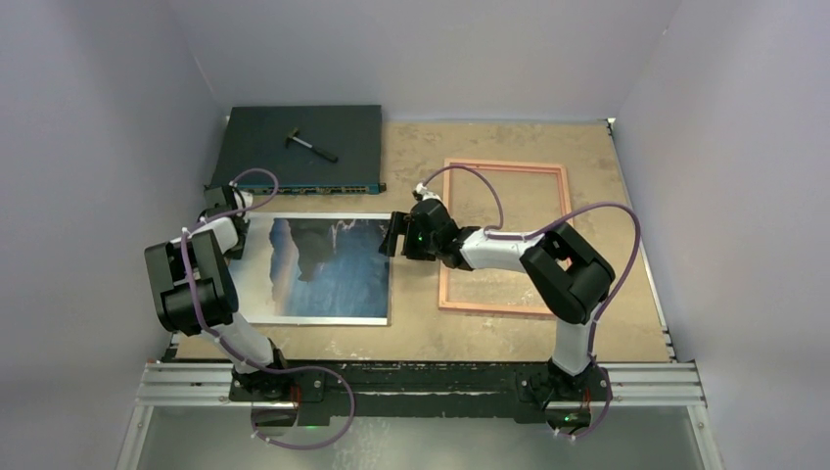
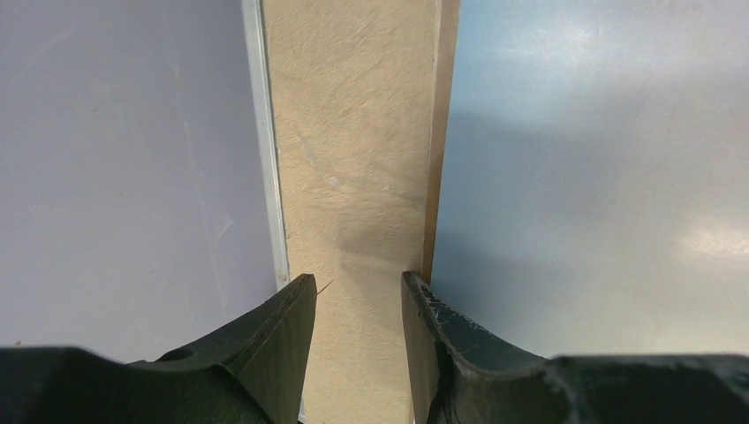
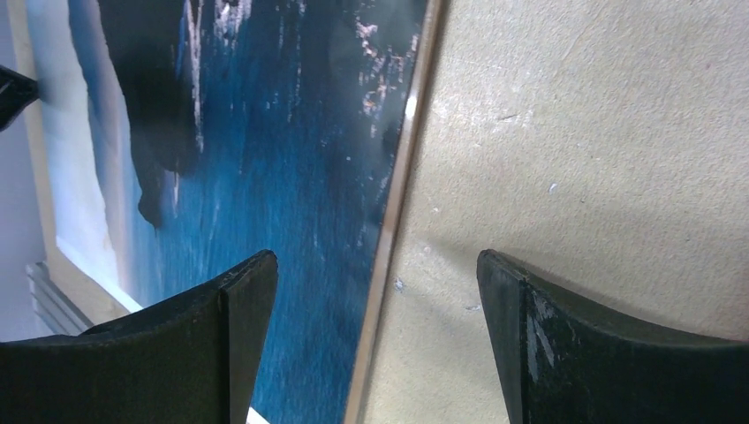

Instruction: Put the photo into the frame

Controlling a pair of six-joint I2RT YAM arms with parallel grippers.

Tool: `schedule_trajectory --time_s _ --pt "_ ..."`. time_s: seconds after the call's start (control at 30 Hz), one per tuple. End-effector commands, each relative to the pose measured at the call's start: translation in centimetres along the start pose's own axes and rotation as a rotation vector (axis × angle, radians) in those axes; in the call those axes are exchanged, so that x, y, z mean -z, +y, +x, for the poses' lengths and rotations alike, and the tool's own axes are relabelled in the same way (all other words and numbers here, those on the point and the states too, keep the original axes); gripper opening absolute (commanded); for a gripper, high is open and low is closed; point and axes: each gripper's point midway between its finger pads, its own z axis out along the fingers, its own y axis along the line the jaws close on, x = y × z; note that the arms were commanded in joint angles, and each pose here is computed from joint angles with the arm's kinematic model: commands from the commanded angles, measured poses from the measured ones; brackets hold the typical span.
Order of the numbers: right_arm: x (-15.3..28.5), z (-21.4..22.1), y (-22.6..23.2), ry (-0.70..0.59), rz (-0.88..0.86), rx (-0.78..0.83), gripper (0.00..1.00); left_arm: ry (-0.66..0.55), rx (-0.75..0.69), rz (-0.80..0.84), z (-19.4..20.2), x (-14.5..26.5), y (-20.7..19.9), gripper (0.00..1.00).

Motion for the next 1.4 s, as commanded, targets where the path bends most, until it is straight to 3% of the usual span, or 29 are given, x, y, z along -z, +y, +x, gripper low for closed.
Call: schedule_trajectory --time_s 0.0,0.6,1.37 --pt "-0.3 3.4 -2.0 0.106 0.041 -0.063 0.86 0.124 -0.010 0.323 4.6 0.3 -8.8 0.40" --pt "-1.1 2.4 1.9 0.135 -0.070 -0.168 0.84 0.127 -0.058 0.343 4.6 0.3 -9.7 0.28" --pt "0.9 -0.5 5.2 0.076 -0.037 -0.053 0.81 0.120 -0.076 0.326 4.3 0.6 -9.4 0.21"
